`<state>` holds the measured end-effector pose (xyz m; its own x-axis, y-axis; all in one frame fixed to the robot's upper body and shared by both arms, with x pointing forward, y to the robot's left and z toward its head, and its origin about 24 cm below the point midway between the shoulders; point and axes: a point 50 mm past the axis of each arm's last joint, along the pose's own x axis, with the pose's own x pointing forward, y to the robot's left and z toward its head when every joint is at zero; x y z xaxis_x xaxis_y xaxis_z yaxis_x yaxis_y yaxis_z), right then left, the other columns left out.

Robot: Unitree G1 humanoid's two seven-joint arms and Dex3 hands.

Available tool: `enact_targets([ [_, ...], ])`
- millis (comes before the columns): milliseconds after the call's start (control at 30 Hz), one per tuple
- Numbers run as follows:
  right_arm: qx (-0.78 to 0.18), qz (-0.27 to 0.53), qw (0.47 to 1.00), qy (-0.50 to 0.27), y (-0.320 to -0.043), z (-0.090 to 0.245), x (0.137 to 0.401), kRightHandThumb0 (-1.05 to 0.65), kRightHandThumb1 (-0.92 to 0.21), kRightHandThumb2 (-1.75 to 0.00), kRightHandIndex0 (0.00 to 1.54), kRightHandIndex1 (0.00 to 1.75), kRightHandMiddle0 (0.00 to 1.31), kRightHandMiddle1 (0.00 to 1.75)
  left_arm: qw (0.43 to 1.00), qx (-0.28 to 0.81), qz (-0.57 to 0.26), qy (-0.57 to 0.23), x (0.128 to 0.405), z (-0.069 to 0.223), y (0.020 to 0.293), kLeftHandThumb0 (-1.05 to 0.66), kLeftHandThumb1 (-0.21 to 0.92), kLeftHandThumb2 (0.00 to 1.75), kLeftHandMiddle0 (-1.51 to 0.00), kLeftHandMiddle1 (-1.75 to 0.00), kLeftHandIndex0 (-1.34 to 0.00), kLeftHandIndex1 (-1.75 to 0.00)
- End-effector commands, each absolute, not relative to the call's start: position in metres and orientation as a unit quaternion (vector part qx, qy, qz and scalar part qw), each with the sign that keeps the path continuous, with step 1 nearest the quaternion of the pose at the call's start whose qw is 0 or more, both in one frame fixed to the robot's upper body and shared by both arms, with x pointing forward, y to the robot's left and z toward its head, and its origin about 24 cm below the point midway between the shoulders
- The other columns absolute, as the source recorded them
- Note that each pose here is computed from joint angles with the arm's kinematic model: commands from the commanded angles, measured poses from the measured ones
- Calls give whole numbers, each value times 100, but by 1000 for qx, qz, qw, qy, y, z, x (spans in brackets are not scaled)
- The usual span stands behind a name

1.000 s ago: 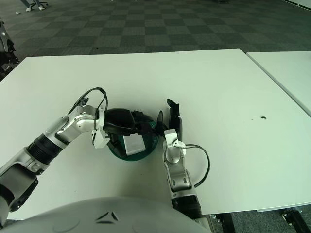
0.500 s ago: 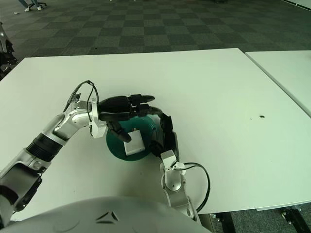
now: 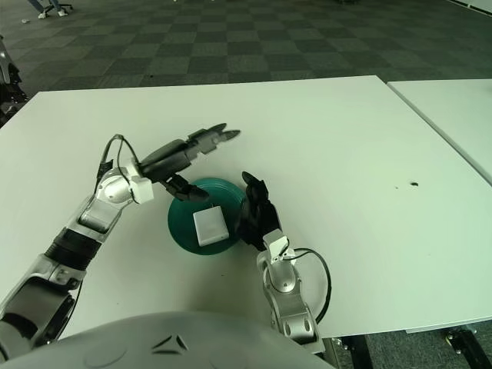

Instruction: Put the charger into the plate.

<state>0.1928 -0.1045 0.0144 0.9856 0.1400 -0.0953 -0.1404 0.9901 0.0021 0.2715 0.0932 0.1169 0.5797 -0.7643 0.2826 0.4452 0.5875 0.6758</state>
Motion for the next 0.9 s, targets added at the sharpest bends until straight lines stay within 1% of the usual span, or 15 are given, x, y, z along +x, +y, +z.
enact_targets([
  [0,-1,57,976,210,-123,-67,193,-83,-92,-96,3,0,0,13,904,213,-268,-256,283,106,110,-104,92,65,-7,-1,0,-16],
  [67,6,24,956,291,-134,-105,189,-85,-92,-93,3,1,3,7,922,176,-219,-267,281,102,116,-105,92,67,-10,-2,-5,-12],
  [100,13,5,948,319,-137,-114,187,-85,-92,-93,4,1,4,7,929,159,-192,-274,279,101,119,-105,92,68,-11,-1,-5,-12],
  [133,17,-5,944,329,-138,-117,187,-85,-92,-91,4,1,5,6,932,151,-178,-278,277,101,120,-105,92,71,-13,-1,-3,-18],
  [200,25,-17,947,321,-136,-112,190,-86,-92,-90,4,1,6,5,943,122,-151,-271,268,99,127,-105,92,78,-15,-1,-1,-27],
  [300,31,-23,954,296,-134,-103,194,-86,-92,-89,5,1,6,5,953,88,-132,-258,264,100,130,-105,92,86,-16,0,0,-32],
  [467,31,-23,963,267,-135,-96,197,-88,-92,-88,5,1,7,7,960,41,-111,-253,263,102,128,-105,92,94,-15,0,0,-34],
  [533,31,-26,964,264,-135,-97,197,-88,-92,-88,6,1,8,7,962,22,-103,-251,253,98,132,-105,92,96,-14,0,0,-35],
  [567,32,-30,964,264,-136,-98,197,-89,-92,-88,6,2,8,8,966,18,-92,-241,246,91,139,-105,92,96,-14,0,0,-36],
  [600,32,-33,963,264,-137,-99,197,-89,-92,-88,7,1,7,13,969,16,-84,-233,240,87,144,-105,92,97,-13,0,0,-37],
  [667,32,-40,963,263,-139,-101,198,-89,-92,-87,9,1,3,28,974,20,-69,-214,230,77,153,-105,92,97,-12,0,0,-39],
  [767,29,-47,964,261,-144,-102,199,-90,-92,-87,11,1,1,37,979,31,-52,-194,223,68,162,-105,92,98,-11,0,0,-40],
  [867,28,-51,966,252,-149,-101,204,-89,-92,-86,11,1,0,39,983,45,-31,-178,222,57,170,-105,92,100,-8,0,0,-36],
])
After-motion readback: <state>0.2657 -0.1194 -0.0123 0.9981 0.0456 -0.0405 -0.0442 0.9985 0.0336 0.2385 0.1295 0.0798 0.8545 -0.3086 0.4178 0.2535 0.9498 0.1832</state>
